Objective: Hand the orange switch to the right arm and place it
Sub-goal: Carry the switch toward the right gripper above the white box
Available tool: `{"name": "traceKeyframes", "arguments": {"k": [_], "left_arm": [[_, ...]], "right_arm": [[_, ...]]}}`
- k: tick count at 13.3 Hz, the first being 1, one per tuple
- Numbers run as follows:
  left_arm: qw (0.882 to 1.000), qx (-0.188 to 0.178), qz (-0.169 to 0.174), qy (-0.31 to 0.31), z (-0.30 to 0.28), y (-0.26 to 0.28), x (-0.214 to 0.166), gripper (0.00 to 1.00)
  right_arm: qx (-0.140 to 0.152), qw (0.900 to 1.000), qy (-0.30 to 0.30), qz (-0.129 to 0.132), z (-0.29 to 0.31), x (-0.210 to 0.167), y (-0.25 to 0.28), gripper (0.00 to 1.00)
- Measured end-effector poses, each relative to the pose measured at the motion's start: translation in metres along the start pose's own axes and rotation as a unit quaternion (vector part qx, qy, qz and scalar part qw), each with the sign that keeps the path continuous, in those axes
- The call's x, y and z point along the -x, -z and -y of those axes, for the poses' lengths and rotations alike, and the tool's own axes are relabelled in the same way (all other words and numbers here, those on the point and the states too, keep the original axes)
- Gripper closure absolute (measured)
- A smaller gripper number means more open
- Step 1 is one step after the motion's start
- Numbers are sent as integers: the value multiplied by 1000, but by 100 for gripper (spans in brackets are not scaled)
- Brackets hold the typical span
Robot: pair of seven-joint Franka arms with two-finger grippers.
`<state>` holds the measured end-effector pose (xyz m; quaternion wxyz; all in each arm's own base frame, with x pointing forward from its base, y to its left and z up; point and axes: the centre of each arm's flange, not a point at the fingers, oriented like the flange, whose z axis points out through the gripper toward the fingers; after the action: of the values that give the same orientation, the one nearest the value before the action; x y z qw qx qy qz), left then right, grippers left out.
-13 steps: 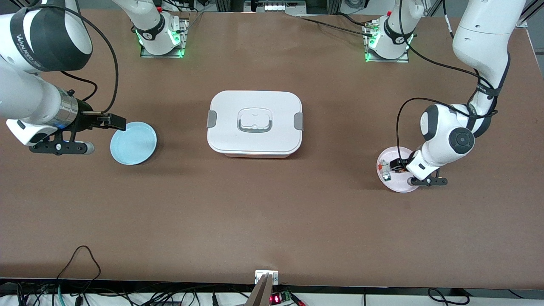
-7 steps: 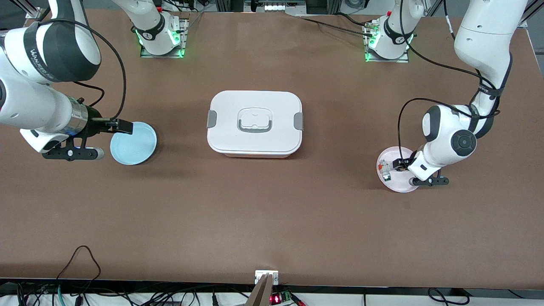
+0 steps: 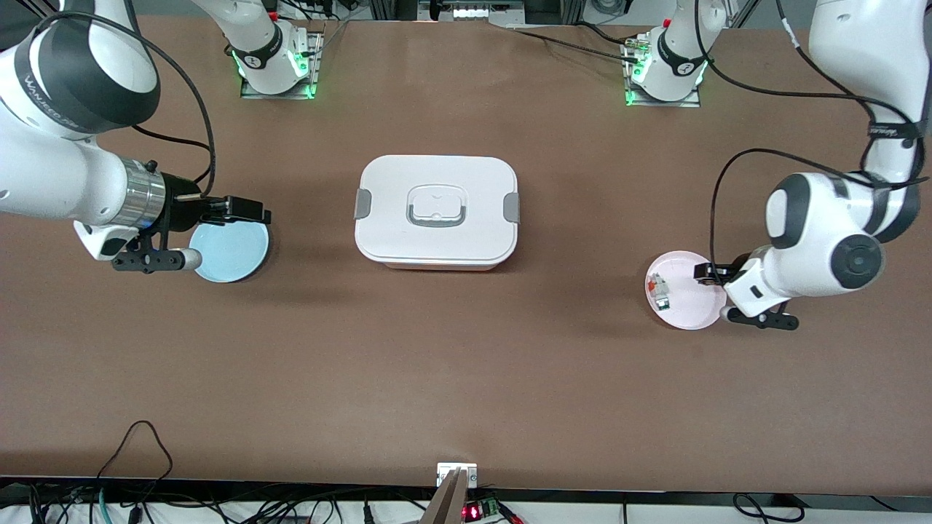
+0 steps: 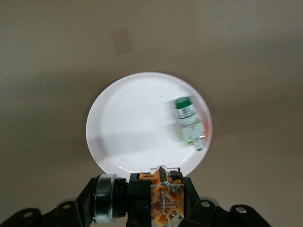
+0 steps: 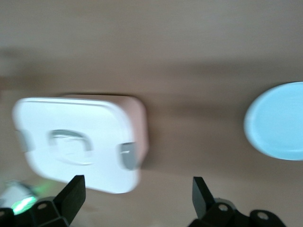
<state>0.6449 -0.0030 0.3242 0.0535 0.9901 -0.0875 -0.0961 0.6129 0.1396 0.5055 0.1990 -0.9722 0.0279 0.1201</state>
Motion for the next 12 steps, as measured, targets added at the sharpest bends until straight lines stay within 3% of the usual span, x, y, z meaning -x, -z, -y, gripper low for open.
{"name": "traceKeyframes", "arguments": {"k": [3, 5, 7, 9, 12], "left_arm": [[993, 79, -35, -83, 4, 36, -3, 27], [979, 149, -47, -131, -12, 36, -3, 27], [954, 224, -66, -186, -50, 36, -6, 27], [920, 283, -99, -251, -87, 37, -11, 27], [872, 349, -149, -309, -126, 40, -15, 27]], "right_arm": [[-103, 995, -6, 11, 19, 0, 2, 0], [-162, 987, -13, 13, 29, -3, 4, 0], [-220, 975, -23, 18, 37, -8, 2, 0], [-275, 960, -36, 34, 42, -15, -5, 0], [-337, 939, -51, 55, 47, -25, -15, 0]]}}
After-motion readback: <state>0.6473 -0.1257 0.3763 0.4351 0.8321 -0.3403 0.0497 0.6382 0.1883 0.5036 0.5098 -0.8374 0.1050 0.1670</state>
